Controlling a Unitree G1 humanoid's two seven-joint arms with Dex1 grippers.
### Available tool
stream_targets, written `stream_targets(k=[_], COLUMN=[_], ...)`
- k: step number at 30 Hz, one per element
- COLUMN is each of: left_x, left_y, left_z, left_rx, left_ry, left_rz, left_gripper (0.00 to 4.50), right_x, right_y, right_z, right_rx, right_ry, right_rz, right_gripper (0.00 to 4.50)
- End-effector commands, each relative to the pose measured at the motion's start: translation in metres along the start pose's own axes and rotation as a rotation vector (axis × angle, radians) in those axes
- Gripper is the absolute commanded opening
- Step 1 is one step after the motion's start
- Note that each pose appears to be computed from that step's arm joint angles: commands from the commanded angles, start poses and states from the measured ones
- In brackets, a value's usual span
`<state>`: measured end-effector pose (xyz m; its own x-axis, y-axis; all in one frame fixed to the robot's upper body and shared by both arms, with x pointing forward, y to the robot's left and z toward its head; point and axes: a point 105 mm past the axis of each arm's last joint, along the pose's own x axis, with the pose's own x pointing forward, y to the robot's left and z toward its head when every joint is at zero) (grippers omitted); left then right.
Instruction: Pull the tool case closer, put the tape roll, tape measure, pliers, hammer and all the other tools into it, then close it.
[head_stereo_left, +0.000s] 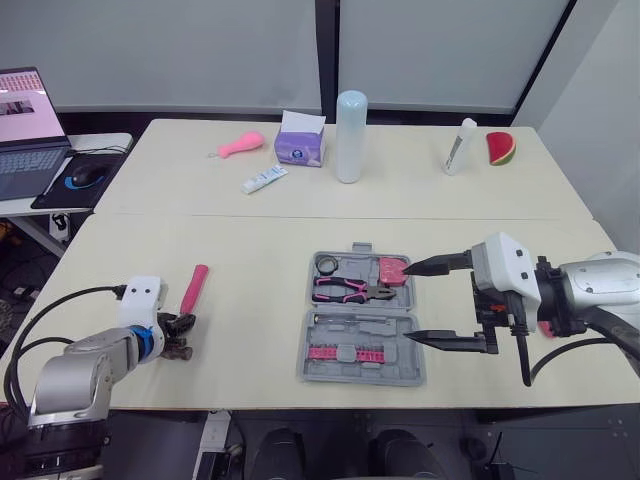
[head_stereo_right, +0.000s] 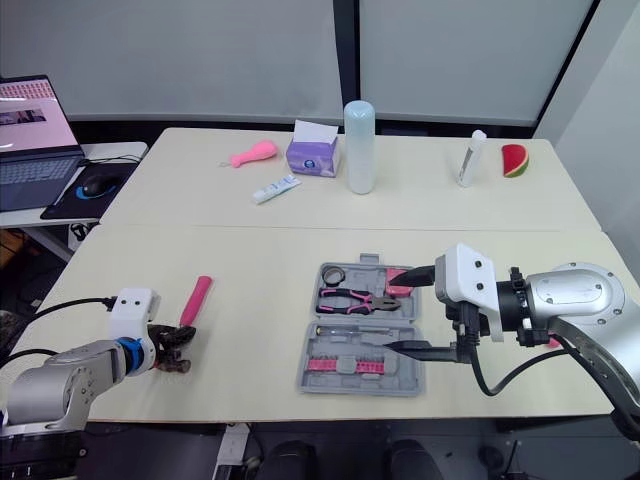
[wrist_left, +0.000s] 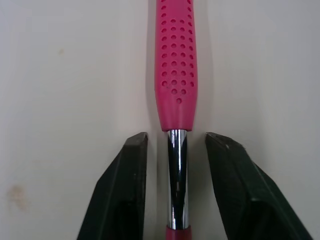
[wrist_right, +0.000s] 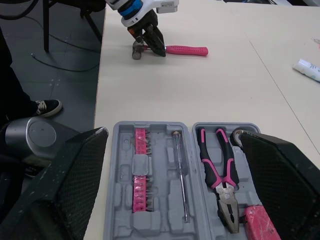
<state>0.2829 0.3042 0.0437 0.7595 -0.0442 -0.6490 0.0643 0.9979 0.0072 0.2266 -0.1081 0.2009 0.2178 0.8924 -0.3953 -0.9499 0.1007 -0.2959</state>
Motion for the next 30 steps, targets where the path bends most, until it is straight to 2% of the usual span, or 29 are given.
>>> stream_targets(k=[1,3,4,7,15,20,28,30], left_x=[0.005,0.004,0.003,-0.005,-0.013,-0.014,-0.008,-0.008], left_y=[-0.014,-0.019,-0.022,-0.047,-0.095,-0.109,-0.112,-0.111], left_z=[-0.017,-0.015,-0.013,0.001,0.011,0.011,0.008,0.011], left_rx=[-0.015,-0.007,-0.002,0.021,-0.046,-0.066,-0.097,-0.099], left_ry=[0.056,0.046,0.038,-0.006,-0.028,-0.030,-0.030,-0.042], left_rz=[-0.060,-0.073,-0.083,-0.140,-0.171,-0.130,-0.100,-0.096], left_gripper=[0.69,0.09,0.03,0.03,0.03,0.03,0.03,0.75], right_x=[-0.004,-0.005,-0.005,-0.009,-0.010,-0.011,-0.011,-0.011], right_y=[0.001,0.002,0.002,0.003,0.006,0.006,0.005,0.005], right_z=[0.009,0.008,0.007,0.005,0.004,0.001,-0.001,-0.002], right_rx=[-0.043,-0.039,-0.036,-0.024,-0.007,-0.007,-0.008,-0.007], right_ry=[-0.004,0.001,0.003,0.016,0.024,0.034,0.037,0.039], right_rz=[-0.012,-0.014,-0.015,-0.014,0.006,0.023,0.027,0.024], right_gripper=[4.50,4.50,4.50,4.50,4.50,4.50,4.50,4.50])
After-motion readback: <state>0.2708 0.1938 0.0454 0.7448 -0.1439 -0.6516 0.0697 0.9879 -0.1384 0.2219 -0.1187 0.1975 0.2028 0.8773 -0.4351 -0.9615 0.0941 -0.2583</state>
